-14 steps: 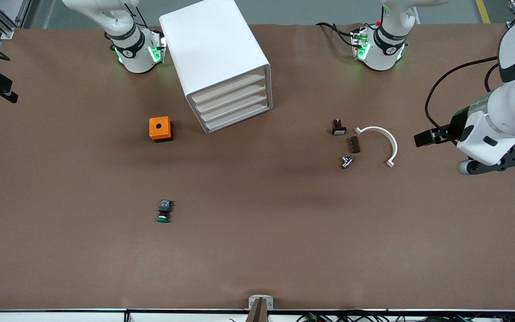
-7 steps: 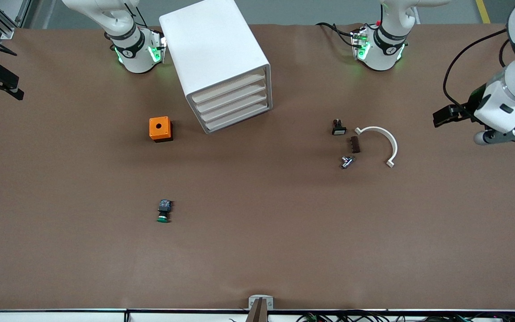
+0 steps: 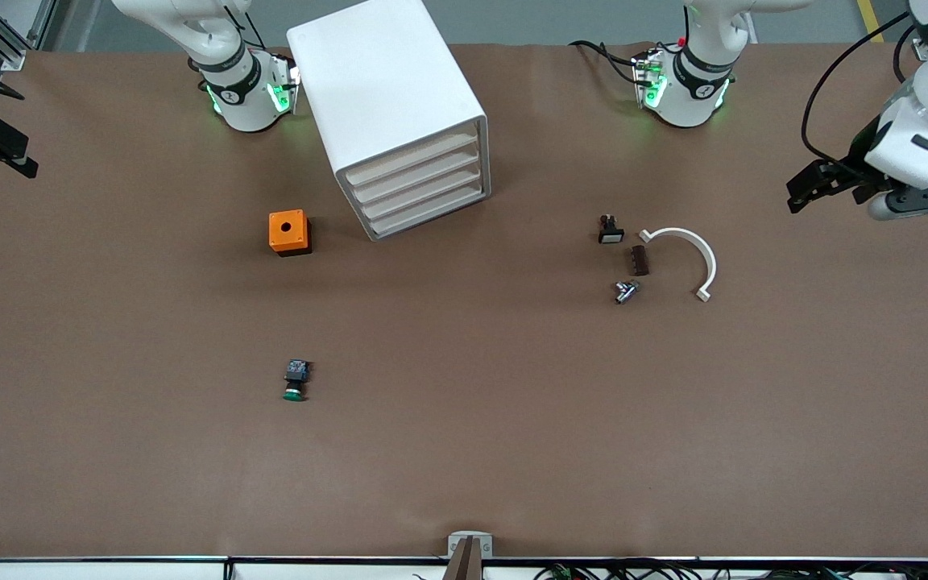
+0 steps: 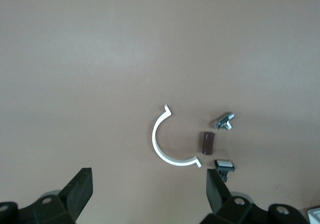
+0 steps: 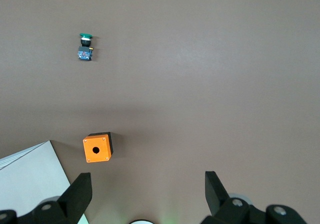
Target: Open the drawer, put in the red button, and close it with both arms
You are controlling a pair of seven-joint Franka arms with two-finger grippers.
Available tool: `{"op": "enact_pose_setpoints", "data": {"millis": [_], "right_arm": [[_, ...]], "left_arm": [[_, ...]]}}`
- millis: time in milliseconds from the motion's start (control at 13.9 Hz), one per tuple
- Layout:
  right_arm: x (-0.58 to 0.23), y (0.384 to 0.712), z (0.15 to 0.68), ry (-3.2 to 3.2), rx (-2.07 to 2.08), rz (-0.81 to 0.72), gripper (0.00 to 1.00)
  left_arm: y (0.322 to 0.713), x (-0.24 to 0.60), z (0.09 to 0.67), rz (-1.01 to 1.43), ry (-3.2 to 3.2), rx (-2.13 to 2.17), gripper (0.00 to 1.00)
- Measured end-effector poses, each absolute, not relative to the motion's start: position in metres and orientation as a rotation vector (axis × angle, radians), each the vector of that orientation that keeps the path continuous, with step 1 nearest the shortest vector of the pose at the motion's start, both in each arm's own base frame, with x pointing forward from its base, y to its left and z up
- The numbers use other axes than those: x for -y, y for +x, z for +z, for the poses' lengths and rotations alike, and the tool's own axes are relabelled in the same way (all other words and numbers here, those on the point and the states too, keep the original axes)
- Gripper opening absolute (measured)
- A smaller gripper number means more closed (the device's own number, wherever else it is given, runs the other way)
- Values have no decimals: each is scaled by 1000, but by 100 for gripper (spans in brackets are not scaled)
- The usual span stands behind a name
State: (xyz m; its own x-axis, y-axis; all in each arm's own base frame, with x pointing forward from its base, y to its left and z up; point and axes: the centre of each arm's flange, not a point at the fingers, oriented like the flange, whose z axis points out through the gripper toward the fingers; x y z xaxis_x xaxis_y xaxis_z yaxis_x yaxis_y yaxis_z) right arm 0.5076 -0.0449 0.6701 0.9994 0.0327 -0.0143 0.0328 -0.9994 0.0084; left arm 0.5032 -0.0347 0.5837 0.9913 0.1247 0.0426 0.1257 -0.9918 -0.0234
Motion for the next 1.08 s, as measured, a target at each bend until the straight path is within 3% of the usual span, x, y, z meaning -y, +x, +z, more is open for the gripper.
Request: {"op": "enact_pose_setpoints", "data": {"millis": [648, 1080], "right_arm": [[53, 505, 672, 3147, -23, -32, 100], [63, 501, 671, 3175, 15, -56, 100]], "left_arm": [[587, 32, 611, -204, -3122, 217, 100], [581, 38, 611, -104, -3123, 200, 100]]}}
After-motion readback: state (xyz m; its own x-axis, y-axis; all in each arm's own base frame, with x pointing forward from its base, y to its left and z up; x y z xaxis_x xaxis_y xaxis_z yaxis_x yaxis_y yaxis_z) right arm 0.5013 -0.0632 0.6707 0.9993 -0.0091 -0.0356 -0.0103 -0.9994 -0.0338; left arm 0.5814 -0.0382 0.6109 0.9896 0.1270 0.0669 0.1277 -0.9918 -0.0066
